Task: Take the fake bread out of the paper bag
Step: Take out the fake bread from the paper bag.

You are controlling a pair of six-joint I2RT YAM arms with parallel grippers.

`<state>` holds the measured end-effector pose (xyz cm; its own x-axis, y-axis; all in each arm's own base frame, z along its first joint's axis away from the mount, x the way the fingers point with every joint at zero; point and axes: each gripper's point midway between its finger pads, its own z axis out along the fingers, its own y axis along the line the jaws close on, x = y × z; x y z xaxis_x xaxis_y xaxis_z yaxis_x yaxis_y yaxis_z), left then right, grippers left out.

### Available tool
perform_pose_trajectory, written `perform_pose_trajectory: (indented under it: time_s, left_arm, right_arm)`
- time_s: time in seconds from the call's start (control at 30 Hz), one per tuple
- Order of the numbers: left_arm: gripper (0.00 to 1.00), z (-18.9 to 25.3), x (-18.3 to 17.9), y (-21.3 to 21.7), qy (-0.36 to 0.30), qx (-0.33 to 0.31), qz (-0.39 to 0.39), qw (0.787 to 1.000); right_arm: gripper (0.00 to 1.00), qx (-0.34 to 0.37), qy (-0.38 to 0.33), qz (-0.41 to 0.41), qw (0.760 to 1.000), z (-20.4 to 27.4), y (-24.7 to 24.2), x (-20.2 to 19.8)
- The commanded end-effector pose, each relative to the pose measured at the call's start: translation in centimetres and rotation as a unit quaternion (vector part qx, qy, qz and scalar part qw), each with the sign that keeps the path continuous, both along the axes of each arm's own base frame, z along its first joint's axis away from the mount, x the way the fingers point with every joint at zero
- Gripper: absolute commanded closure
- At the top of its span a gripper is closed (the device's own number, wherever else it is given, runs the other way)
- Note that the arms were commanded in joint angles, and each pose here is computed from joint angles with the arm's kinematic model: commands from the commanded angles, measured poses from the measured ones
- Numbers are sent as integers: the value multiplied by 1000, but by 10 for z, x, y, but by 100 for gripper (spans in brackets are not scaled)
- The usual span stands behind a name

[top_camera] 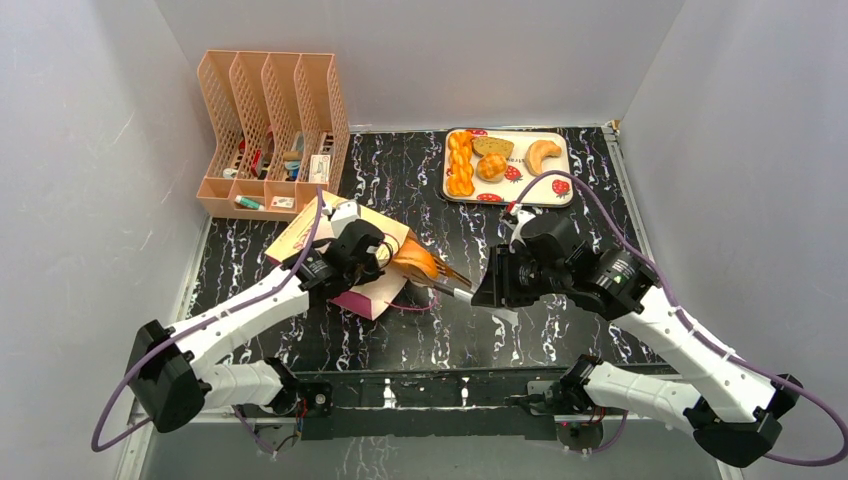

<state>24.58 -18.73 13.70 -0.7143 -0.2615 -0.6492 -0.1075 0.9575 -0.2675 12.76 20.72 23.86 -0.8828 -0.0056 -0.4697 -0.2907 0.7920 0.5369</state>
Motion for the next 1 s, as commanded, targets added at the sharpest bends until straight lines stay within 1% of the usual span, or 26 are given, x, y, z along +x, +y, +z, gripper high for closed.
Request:
perform_pose_trajectory:
  time_s: [0.0,0.33,0.6,0.77,0.97]
  left_arm:
    - [100,5,11,15,-13,16,61,998]
    - [99,8,20,11,-21,1,91,996]
    - [99,-4,18,11,-6,-8,117,993]
    - [100,-3,15,13,-3,-16,137,990]
    - [100,1,13,15,-8,-7,142,990]
  right_arm:
    - [100,31,-43,-16,998,34,-1,7]
    - [100,29,-38,-16,999,46,-10,-3]
    - [100,29,-40,-26,998,63,-24,-13]
    - [100,36,-40,-34,998,71,-33,-21]
    - [100,42,-49,-46,997,85,-43,-27]
